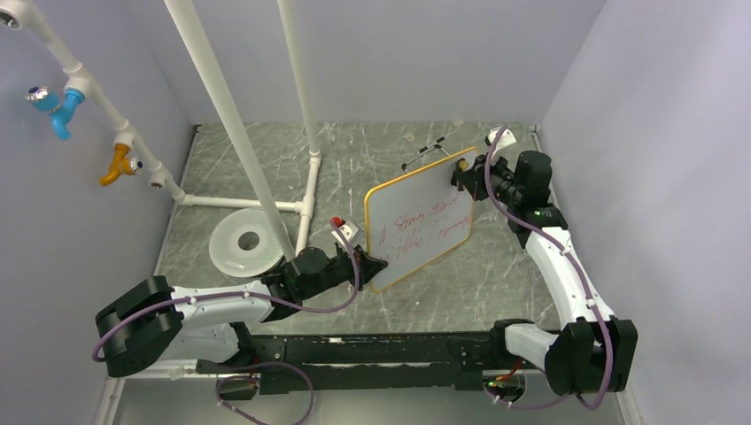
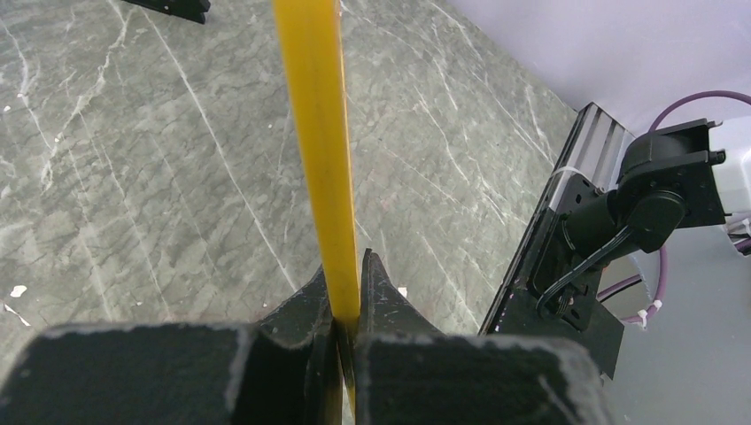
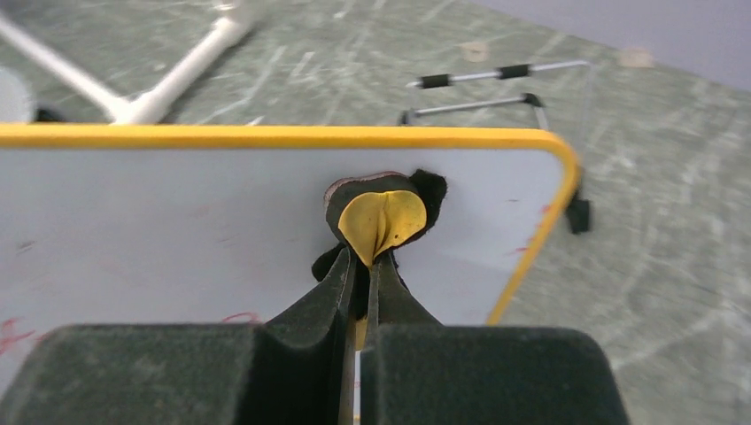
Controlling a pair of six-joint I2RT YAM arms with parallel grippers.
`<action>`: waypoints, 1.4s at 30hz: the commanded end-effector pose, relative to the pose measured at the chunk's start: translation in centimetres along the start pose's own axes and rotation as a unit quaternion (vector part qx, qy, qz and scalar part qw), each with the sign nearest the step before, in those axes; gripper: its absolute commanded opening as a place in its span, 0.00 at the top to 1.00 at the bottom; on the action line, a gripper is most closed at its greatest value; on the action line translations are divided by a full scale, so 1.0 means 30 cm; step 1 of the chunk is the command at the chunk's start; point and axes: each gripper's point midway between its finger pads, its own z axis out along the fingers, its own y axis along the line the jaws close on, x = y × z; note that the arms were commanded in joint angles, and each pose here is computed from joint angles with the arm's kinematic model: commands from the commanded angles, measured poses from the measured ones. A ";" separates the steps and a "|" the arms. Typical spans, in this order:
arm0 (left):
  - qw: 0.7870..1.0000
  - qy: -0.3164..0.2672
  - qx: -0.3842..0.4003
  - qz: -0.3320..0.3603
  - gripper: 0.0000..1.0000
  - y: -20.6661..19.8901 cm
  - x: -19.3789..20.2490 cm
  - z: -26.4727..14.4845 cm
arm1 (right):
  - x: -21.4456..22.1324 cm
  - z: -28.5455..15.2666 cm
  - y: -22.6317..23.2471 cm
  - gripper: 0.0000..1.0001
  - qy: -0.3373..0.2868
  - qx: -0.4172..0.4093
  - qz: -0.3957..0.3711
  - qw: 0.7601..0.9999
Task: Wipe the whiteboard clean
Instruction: Erase the whiteboard at the center of the board.
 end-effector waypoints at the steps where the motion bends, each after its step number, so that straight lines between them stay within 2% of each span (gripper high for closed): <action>1: 0.994 0.047 0.091 0.041 1.00 -0.105 0.074 -0.018 | -0.041 -0.002 -0.170 1.00 -0.006 0.129 -0.003 0.992; 8: 0.994 0.046 0.088 0.041 1.00 -0.100 0.077 -0.023 | 0.071 0.006 -0.222 1.00 0.059 0.144 0.002 0.988; 16: 0.994 0.044 0.083 0.048 1.00 -0.091 0.076 -0.027 | 0.240 0.010 -0.209 1.00 0.152 0.093 0.041 0.983; 19: 0.994 0.042 0.083 0.049 1.00 -0.091 0.075 -0.025 | 0.268 0.012 -0.199 1.00 0.163 0.084 0.047 0.982; 23: 0.994 0.044 0.088 0.050 1.00 -0.095 0.078 -0.019 | 0.215 0.026 -0.210 1.00 0.140 0.090 0.039 0.985; 32: 0.993 0.048 0.089 0.053 1.00 -0.096 0.080 -0.019 | 0.001 0.086 -0.223 1.00 0.079 0.086 0.022 0.993; 42: 0.993 0.051 0.091 0.052 1.00 -0.096 0.087 -0.013 | -0.181 0.097 -0.235 1.00 0.038 0.084 0.008 0.996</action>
